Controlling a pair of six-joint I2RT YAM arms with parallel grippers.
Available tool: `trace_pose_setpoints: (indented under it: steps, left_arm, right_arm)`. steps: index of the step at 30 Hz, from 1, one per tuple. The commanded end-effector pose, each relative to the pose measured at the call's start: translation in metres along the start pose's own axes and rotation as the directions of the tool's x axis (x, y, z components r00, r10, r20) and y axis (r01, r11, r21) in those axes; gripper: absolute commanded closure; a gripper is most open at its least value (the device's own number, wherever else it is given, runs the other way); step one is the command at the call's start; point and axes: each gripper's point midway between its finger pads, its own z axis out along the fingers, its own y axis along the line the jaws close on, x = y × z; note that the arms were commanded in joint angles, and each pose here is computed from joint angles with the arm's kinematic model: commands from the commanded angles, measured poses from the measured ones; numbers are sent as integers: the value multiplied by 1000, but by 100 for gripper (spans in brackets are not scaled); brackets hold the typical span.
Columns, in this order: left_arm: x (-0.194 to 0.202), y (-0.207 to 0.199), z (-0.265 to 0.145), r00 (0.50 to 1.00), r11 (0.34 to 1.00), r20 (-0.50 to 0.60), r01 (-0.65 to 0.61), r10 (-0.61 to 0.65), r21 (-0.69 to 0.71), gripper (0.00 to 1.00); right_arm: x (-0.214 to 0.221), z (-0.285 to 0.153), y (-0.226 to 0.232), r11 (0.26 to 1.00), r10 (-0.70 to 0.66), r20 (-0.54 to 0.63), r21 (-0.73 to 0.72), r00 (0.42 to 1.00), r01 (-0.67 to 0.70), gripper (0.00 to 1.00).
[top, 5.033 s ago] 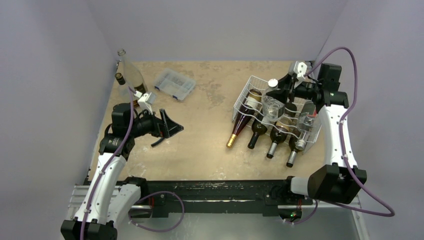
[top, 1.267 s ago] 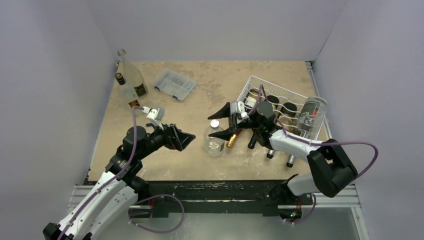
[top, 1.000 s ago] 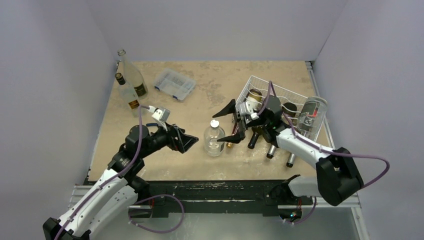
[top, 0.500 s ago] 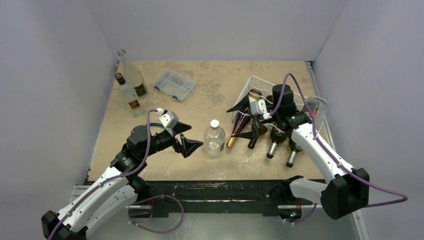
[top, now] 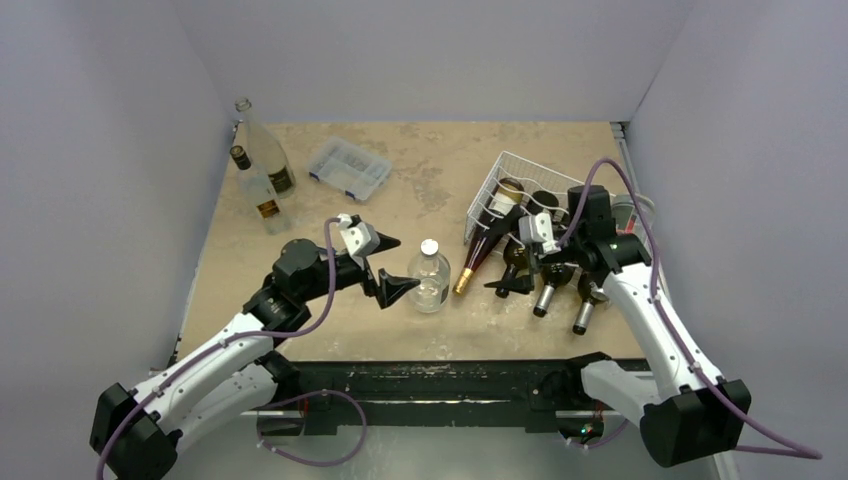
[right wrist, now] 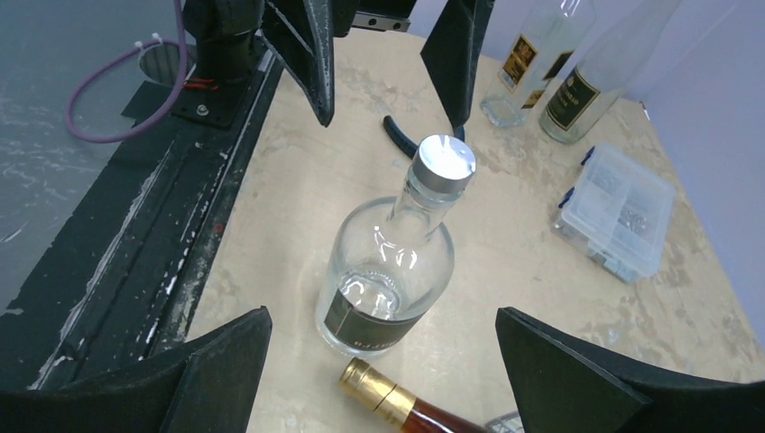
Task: Take the wine bottle off the wine rack
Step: Place the wine bottle at the center of the board, then pick up the wine bottle from the center of the board.
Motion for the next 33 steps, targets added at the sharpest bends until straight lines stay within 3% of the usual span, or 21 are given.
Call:
trace_pose_setpoints:
  steps: [1,9,20,33]
  left_arm:
    - [-43,-7,11,986,993,135,-103,94,58,0]
    - [-42,-9,18,984,994,168,-67,52,84,0]
    - [-41,-2,22,975,993,197,-112,101,46,0]
    - [-20,-4,46,983,989,143,-129,117,73,0]
  right_arm:
    - [-4,-15,6,999,-3,-33,37,999,4,1]
    - [2,-41,-13,984,72,0,161,997,-72,1]
    - [18,-42,-17,978,101,-34,188,994,-93,1]
    - [23,-42,-15,982,85,-47,173,995,-76,1]
